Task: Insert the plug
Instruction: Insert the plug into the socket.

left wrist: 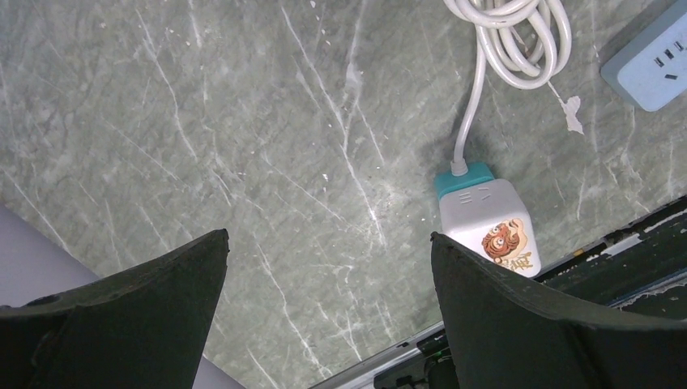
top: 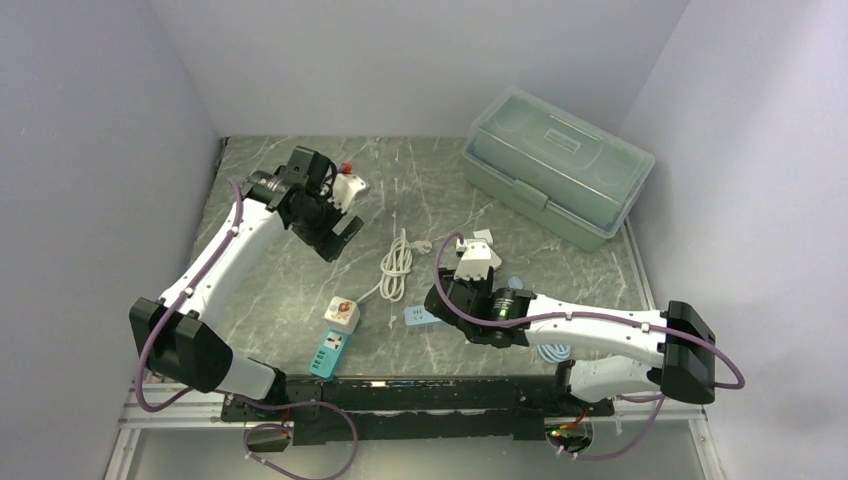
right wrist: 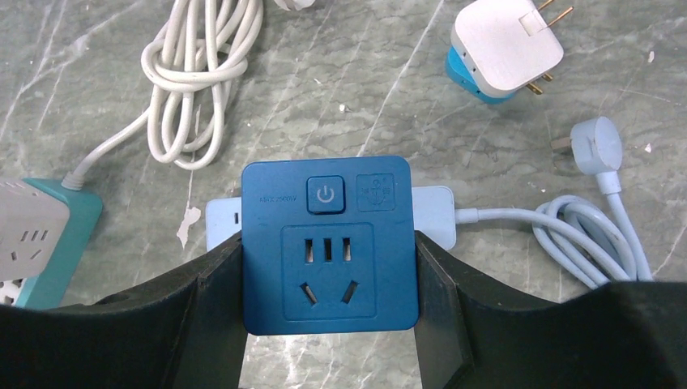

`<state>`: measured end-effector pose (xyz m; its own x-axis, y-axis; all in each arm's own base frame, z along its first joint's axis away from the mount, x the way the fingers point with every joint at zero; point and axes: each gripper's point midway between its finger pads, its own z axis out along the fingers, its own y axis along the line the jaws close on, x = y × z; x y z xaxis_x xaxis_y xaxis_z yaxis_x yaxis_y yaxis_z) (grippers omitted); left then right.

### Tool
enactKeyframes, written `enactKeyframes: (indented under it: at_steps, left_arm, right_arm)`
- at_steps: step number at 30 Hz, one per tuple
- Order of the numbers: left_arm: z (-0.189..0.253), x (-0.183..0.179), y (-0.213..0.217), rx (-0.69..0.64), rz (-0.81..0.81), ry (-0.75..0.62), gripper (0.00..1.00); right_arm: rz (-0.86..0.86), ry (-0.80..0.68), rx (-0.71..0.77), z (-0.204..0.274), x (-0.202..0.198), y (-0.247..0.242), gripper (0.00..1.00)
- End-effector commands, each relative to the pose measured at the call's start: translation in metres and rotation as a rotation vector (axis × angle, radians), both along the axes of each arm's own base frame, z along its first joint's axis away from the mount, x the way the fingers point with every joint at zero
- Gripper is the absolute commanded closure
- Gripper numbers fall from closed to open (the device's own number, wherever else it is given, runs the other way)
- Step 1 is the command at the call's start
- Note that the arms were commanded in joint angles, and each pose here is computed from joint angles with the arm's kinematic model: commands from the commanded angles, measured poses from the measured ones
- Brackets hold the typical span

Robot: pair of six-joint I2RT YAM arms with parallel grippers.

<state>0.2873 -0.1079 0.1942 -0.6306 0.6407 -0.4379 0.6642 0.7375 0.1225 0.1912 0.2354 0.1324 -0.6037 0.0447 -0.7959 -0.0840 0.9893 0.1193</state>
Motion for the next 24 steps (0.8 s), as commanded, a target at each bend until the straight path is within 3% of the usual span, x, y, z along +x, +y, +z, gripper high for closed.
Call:
enactKeyframes:
  at_steps: [1, 24]
  left_arm:
    - [-0.006, -0.003, -0.005, -0.025, -0.017, 0.024, 0.0]
    - [-0.017, -0.01, 0.002, 0.011, -0.043, 0.036, 0.0]
  right_arm:
    - [-0.028, -0.036, 0.051, 0.002, 0.006, 0.007, 1.0]
    - [0.082, -0.029, -0.006, -0.025, 0.003, 0.017, 1.0]
